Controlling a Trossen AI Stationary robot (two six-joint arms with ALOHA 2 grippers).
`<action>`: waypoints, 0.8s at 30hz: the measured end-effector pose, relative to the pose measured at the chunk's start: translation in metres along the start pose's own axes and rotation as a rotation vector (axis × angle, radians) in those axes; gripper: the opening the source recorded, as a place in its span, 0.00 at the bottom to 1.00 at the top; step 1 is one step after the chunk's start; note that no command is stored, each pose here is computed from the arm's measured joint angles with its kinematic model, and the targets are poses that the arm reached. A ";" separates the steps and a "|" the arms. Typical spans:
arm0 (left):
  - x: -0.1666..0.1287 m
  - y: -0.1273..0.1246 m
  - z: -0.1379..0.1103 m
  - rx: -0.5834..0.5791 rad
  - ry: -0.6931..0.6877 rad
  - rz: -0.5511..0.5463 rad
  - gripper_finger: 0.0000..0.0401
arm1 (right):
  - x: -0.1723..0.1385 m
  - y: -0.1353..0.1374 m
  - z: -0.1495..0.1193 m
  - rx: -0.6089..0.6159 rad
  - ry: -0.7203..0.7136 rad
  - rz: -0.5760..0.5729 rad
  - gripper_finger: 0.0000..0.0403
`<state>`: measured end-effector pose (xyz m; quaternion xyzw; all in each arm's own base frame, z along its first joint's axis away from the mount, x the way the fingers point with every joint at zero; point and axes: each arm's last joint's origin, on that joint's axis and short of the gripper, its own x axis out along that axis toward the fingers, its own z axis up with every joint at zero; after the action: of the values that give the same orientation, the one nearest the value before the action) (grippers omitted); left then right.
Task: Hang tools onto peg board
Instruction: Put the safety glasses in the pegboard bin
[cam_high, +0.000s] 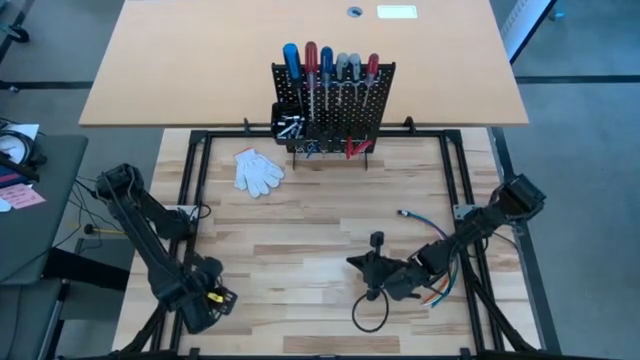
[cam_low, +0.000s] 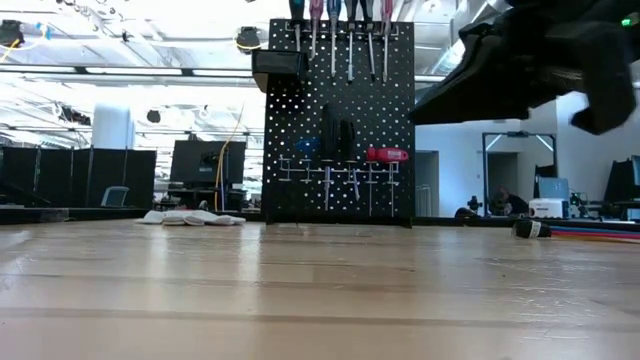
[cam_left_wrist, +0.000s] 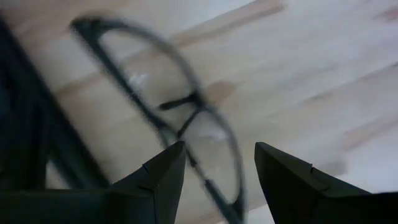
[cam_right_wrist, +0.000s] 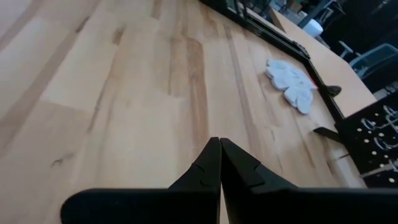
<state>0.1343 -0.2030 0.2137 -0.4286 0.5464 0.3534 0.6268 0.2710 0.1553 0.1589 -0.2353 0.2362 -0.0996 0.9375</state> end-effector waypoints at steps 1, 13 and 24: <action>0.004 0.002 0.000 -0.023 0.021 0.020 0.47 | 0.001 -0.001 0.000 0.001 0.000 -0.003 0.02; 0.046 0.024 -0.006 -0.006 0.082 0.016 0.44 | 0.007 -0.007 -0.001 0.022 0.013 -0.017 0.02; 0.049 0.004 0.009 0.134 -0.047 -0.167 0.10 | 0.001 -0.001 -0.001 0.047 0.006 0.005 0.02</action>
<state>0.1415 -0.1941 0.1645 -0.4211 0.5165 0.2726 0.6940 0.2717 0.1538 0.1584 -0.2122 0.2371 -0.1037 0.9423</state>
